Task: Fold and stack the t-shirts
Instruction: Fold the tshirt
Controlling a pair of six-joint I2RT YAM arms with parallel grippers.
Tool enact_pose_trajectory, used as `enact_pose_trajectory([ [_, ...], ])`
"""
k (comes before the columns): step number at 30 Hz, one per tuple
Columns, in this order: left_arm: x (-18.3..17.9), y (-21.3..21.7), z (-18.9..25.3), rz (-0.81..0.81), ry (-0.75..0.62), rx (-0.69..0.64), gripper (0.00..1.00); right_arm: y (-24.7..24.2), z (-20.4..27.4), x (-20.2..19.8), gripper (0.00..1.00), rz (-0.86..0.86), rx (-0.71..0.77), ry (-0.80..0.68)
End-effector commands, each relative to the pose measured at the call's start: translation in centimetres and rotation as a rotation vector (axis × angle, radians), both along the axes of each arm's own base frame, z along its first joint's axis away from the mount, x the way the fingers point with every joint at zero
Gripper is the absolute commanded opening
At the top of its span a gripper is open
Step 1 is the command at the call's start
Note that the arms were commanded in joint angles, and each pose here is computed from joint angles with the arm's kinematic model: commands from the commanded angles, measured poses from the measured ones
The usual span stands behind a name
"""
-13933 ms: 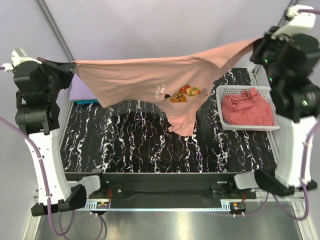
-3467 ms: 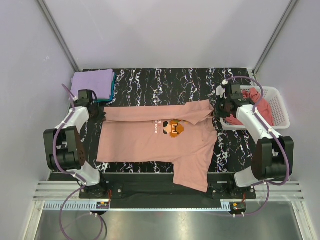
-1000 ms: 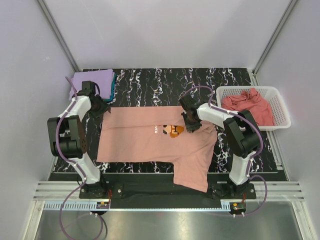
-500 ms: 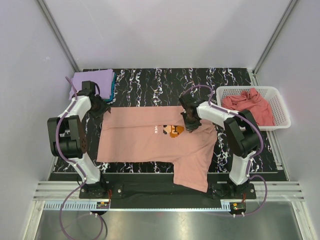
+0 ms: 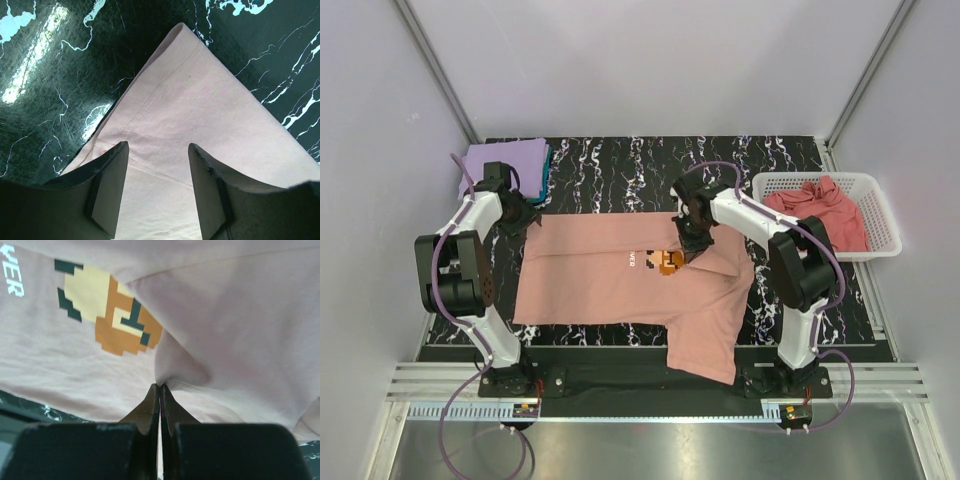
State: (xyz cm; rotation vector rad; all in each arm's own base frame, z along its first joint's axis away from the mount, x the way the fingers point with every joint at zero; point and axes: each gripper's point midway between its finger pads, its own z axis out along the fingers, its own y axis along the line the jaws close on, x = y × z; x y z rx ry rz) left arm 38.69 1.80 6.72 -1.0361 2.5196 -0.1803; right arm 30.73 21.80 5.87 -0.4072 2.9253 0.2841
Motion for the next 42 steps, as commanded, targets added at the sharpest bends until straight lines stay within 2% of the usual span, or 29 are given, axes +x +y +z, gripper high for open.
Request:
enact_pose_trajectory([
  [1,1.8,0.0,2.1,0.0,-0.066,0.002,0.57,1.3,0.1,-1.9,0.0,0.014,0.051,0.109],
  [5,1.8,-0.1,2.0,-0.005,-0.053,0.004,0.57,1.3,-1.0,-2.9,0.02,0.031,0.045,0.155],
  [7,1.8,0.0,2.0,-0.008,-0.05,0.008,0.57,1.3,-0.9,-2.9,0.07,0.035,0.053,0.152],
  [12,1.9,0.3,1.0,-0.017,-0.011,0.02,0.57,2.0,1.6,-1.4,0.14,0.057,0.077,0.09],
  [15,2.5,0.2,0.7,-0.027,-0.005,0.022,0.57,2.5,2.6,-1.3,0.28,0.066,0.103,0.089],
  [17,2.6,0.7,0.5,-0.023,0.002,0.052,0.57,2.6,2.7,-1.3,0.32,0.056,0.107,0.091],
  [19,2.5,0.8,-0.2,-0.032,0.021,0.069,0.57,2.6,2.5,-1.3,0.31,0.049,0.109,0.092],
  [22,2.1,1.4,-1.6,-0.041,0.071,0.096,0.57,1.8,1.7,-0.6,0.21,0.032,0.057,0.061],
  [24,2.1,1.9,-2.0,-0.051,0.086,0.127,0.56,0.3,1.9,1.6,0.14,-0.018,-0.027,-0.032],
  [28,3.1,2.5,-2.6,-0.063,0.091,0.16,0.55,-3.8,2.1,6.8,0.04,-0.237,-0.067,-0.129],
  [30,3.3,2.6,-3.7,-0.067,0.115,0.158,0.55,-6.9,1.8,9.3,0.04,-0.335,-0.123,-0.18],
  [35,3.8,2.8,-5.3,-0.063,0.163,0.16,0.54,-10.6,-0.8,12.8,0.06,-0.405,-0.213,-0.187],
  [38,3.8,3.0,-5.5,-0.061,0.177,0.166,0.53,-11.2,-2.1,12.5,0.1,-0.417,-0.253,-0.165],
  [41,3.9,3.4,-5.0,-0.057,0.172,0.191,0.53,-11.2,-1.7,11.9,0.2,-0.433,-0.234,-0.168],
  [42,3.9,3.7,-4.8,-0.052,0.174,0.204,0.53,-11.4,-1.6,11.6,0.2,-0.435,-0.244,-0.165],
])
